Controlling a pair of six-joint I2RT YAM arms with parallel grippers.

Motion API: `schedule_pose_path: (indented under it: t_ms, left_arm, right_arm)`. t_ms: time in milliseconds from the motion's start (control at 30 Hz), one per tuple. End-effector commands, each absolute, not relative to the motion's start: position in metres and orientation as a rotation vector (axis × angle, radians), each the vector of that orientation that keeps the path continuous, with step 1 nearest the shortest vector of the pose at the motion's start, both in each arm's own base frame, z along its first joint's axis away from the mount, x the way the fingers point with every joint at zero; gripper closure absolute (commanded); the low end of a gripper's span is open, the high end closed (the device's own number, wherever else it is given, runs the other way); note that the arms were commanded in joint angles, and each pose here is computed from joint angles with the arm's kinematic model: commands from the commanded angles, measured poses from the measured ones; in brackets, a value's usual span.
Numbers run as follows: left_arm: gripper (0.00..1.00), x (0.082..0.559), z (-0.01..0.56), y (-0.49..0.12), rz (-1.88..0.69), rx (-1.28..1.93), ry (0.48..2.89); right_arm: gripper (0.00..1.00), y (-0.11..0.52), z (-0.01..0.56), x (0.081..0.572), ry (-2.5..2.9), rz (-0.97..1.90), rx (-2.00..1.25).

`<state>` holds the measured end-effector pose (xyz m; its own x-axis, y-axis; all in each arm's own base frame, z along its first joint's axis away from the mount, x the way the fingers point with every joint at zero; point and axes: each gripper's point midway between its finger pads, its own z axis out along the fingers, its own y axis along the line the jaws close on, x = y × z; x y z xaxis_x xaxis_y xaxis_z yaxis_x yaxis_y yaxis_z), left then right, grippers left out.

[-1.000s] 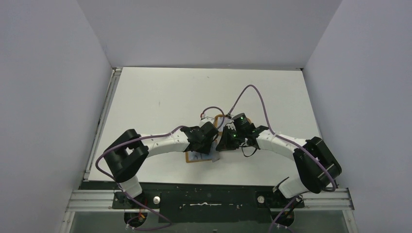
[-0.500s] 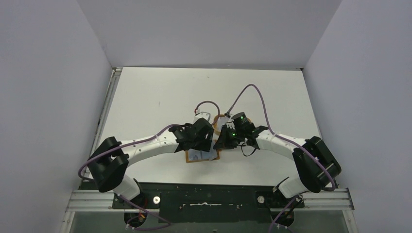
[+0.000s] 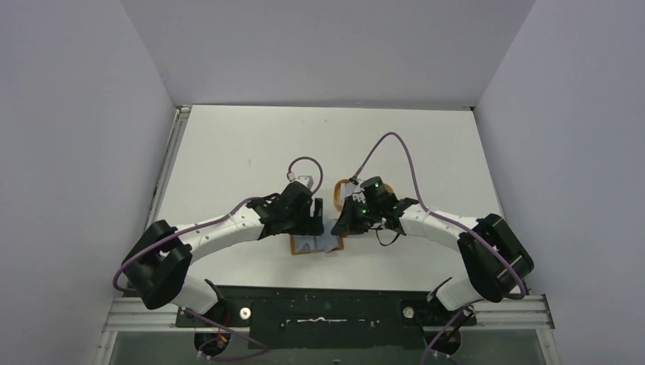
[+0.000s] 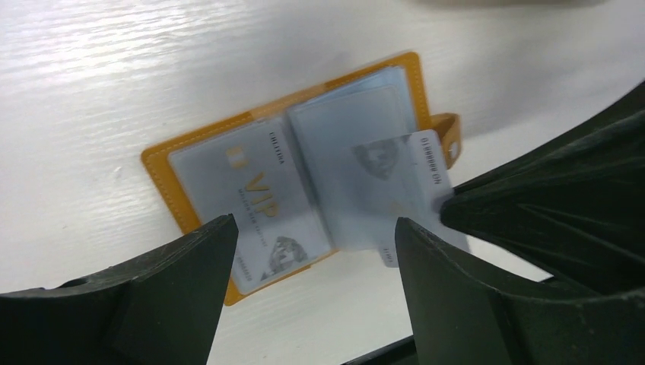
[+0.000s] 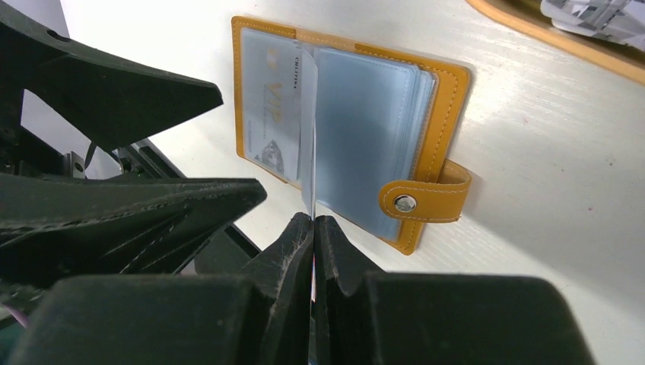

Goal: Put the credit cards into the card holder
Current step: Turn over the card slot in the card holder.

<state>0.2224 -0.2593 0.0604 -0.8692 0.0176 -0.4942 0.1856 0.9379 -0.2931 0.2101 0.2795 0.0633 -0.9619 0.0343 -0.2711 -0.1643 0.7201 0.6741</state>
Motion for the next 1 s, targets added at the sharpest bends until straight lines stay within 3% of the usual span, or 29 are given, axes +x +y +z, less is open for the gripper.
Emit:
schedule_pose_path:
  t_ms: [0, 67, 333, 667, 967]
  left_arm:
    - [0.22, 0.237, 0.089, -0.294, -0.72, 0.076, 2.5]
    - [0.04, 0.238, 0.091, -0.296, -0.77, 0.04, 2.492]
    - [0.03, 0.25, 0.088, -0.294, -0.886, -0.078, 2.491]
    - [0.17, 0.265, 0.081, -0.295, -0.901, -0.164, 2.525]
    - [0.37, 0.27, 0.073, -0.292, -0.856, -0.176, 2.549]
  right_arm:
    - [1.0, 0.293, 0.077, 0.218, 2.586, 1.143, -0.138]
    - [1.0, 0.294, 0.077, 0.218, 2.589, 1.145, -0.14]
    - [1.0, 0.298, 0.076, 0.216, 2.58, 1.166, -0.164]
    - [1.0, 0.299, 0.076, 0.215, 2.583, 1.162, -0.187]
    - [1.0, 0.298, 0.075, 0.214, 2.589, 1.152, -0.205]
